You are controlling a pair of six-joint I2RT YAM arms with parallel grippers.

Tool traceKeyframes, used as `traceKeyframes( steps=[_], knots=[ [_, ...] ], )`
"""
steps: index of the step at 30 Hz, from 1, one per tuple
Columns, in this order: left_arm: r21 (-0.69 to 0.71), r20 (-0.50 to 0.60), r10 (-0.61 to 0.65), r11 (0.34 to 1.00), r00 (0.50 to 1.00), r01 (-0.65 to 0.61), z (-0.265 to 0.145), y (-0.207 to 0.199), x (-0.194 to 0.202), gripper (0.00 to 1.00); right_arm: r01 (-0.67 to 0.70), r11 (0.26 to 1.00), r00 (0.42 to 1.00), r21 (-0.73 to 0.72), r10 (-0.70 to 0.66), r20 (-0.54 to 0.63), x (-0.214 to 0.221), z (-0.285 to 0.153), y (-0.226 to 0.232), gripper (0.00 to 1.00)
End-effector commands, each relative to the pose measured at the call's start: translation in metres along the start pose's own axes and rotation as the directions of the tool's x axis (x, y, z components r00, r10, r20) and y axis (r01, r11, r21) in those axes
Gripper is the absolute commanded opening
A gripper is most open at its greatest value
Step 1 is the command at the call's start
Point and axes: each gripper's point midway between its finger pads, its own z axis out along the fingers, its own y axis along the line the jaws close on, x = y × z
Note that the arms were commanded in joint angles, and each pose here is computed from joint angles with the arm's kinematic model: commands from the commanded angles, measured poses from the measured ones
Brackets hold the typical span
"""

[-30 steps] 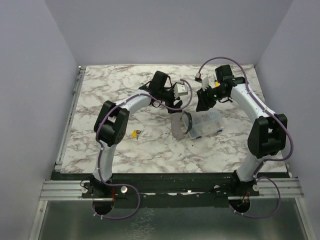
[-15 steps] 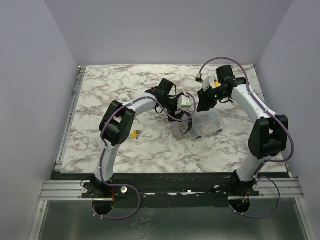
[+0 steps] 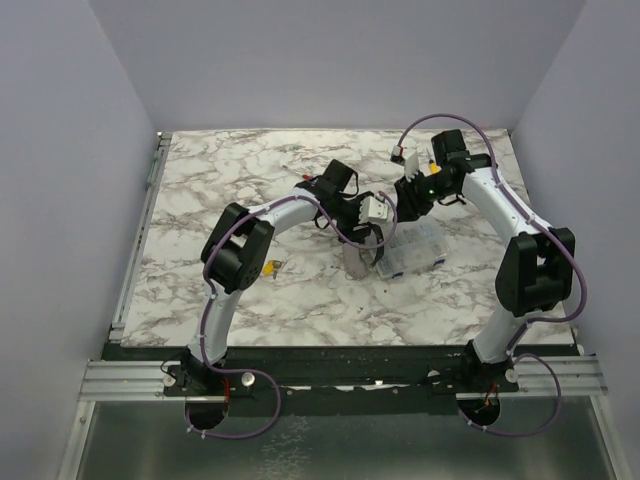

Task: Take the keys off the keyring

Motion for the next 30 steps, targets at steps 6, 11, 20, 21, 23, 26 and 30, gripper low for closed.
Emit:
traceKeyframes(
  steps=[6, 11, 20, 21, 23, 26, 30],
  knots=[
    [0.176, -0.219, -0.009, 0.983, 0.976, 0.048, -0.031, -0.066, 0.056, 0.65, 0.022, 1.000, 1.000, -0.016, -0.022, 0.014, -0.005, 0.002, -0.004, 0.36],
    [0.189, -0.274, -0.013, 0.980, 0.962, 0.067, -0.054, -0.088, 0.070, 0.65, 0.018, 0.999, 1.000, -0.036, -0.018, 0.023, -0.006, 0.006, -0.003, 0.36],
    [0.145, -0.288, -0.055, 0.984, 0.956, 0.100, -0.081, -0.099, 0.072, 0.68, 0.030, 0.998, 0.999, -0.054, -0.029, 0.014, 0.002, 0.016, -0.005, 0.36],
    [0.130, -0.272, -0.060, 0.987, 0.960, 0.098, -0.085, -0.097, 0.068, 0.67, 0.029, 0.998, 0.999, -0.054, -0.028, 0.018, 0.001, 0.018, -0.006, 0.36],
    [0.103, -0.237, -0.063, 0.991, 0.970, 0.089, -0.091, -0.092, 0.059, 0.65, 0.019, 0.998, 1.000, -0.054, -0.017, 0.021, -0.002, 0.023, -0.007, 0.36],
    [0.094, -0.248, -0.042, 0.993, 0.968, 0.067, -0.096, -0.093, 0.061, 0.63, 0.009, 0.997, 1.000, -0.072, -0.007, 0.025, -0.009, 0.030, -0.005, 0.36],
    [0.088, -0.283, -0.075, 0.991, 0.956, 0.104, -0.093, -0.095, 0.070, 0.63, 0.010, 0.997, 0.999, -0.071, -0.008, 0.034, -0.013, 0.032, -0.009, 0.36]
  ],
)
